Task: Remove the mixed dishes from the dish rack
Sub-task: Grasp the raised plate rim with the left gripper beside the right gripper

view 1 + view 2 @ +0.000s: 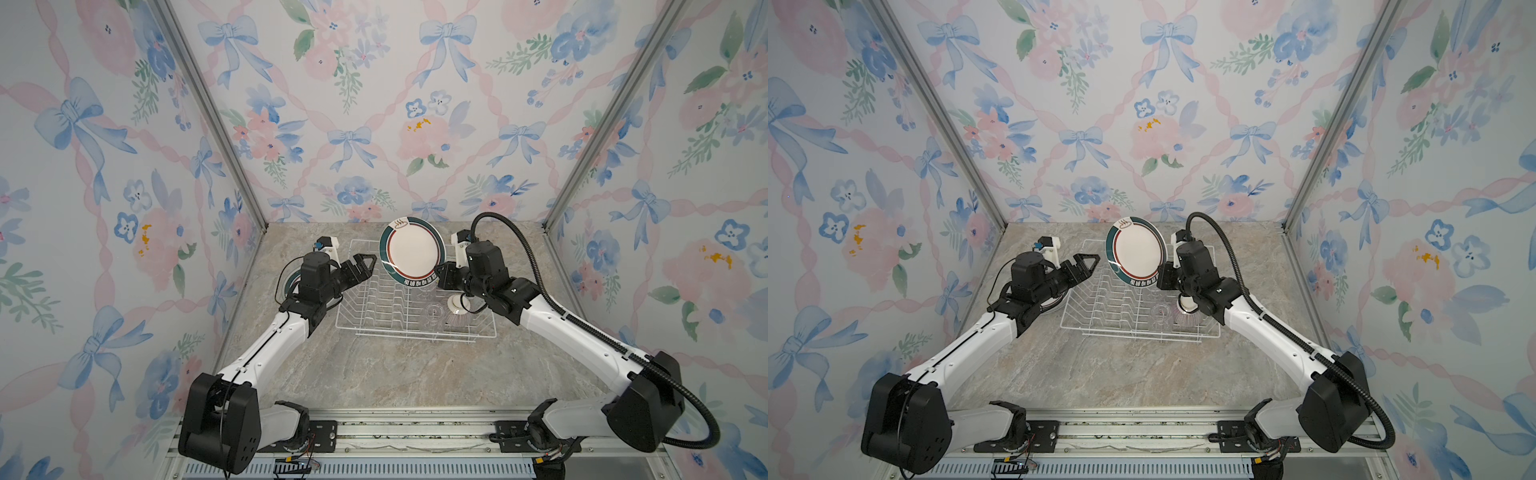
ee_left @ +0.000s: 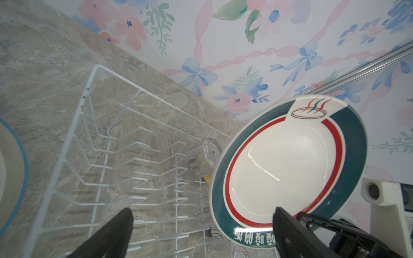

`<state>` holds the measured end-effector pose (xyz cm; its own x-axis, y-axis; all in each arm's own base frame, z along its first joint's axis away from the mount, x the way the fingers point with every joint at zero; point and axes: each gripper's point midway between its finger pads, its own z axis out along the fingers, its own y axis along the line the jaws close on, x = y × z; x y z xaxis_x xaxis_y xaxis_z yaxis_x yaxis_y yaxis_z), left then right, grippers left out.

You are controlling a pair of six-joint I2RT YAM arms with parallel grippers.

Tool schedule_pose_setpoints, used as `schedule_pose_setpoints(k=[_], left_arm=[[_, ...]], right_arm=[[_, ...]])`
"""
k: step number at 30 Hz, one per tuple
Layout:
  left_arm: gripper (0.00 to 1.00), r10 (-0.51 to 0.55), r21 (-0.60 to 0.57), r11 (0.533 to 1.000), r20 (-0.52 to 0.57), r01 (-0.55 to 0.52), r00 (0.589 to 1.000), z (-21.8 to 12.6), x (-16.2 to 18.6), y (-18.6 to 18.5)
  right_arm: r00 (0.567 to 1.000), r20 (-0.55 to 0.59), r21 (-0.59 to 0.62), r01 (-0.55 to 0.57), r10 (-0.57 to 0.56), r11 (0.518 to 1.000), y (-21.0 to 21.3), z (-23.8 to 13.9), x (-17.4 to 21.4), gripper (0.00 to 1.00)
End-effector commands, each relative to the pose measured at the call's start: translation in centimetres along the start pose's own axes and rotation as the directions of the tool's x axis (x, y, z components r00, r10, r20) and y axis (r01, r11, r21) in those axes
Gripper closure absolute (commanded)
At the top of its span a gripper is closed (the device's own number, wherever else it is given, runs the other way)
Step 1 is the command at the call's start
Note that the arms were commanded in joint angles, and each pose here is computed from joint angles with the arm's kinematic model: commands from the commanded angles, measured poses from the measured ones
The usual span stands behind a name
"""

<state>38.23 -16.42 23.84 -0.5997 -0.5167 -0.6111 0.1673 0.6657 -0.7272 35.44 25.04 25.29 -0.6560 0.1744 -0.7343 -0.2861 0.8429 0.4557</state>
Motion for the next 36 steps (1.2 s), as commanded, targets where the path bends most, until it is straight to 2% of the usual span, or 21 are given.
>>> schedule_pose_setpoints(k=[1,17,21,25,27,36], left_arm=[[0.02,0.023,0.046,0.999,0.005,-0.024,1.0,0.6,-0.5,-1.9],[0.02,0.045,0.081,0.996,-0.027,-0.043,0.999,3.2,0.1,-3.5],[0.03,0.045,0.096,0.994,-0.026,-0.042,0.999,3.6,0.1,-3.7],[0.23,0.041,0.119,0.992,-0.012,-0.04,0.999,3.6,-0.1,-4.0],[0.29,0.041,0.131,0.991,-0.005,-0.04,0.999,3.5,-0.1,-4.2],[0.48,0.046,0.173,0.984,0.021,-0.049,0.999,3.0,-0.6,-5.4]], right_arm=[[0.997,0.053,-0.106,-0.043,0.049,0.993,1.8,-0.3,-1.7,1.0],[0.997,0.022,-0.194,-0.073,0.079,0.978,2.7,-0.5,-1.7,1.0],[0.99,-0.01,-0.243,-0.137,0.138,0.96,3.2,-0.5,-1.5,1.0],[0.987,-0.029,-0.269,-0.16,0.158,0.95,3.4,-0.4,-1.5,1.0],[0.985,-0.044,-0.283,-0.172,0.166,0.943,3.6,-0.4,-1.4,1.0],[0.981,-0.065,-0.31,-0.192,0.181,0.931,3.8,-0.2,-1.3,1.0]])
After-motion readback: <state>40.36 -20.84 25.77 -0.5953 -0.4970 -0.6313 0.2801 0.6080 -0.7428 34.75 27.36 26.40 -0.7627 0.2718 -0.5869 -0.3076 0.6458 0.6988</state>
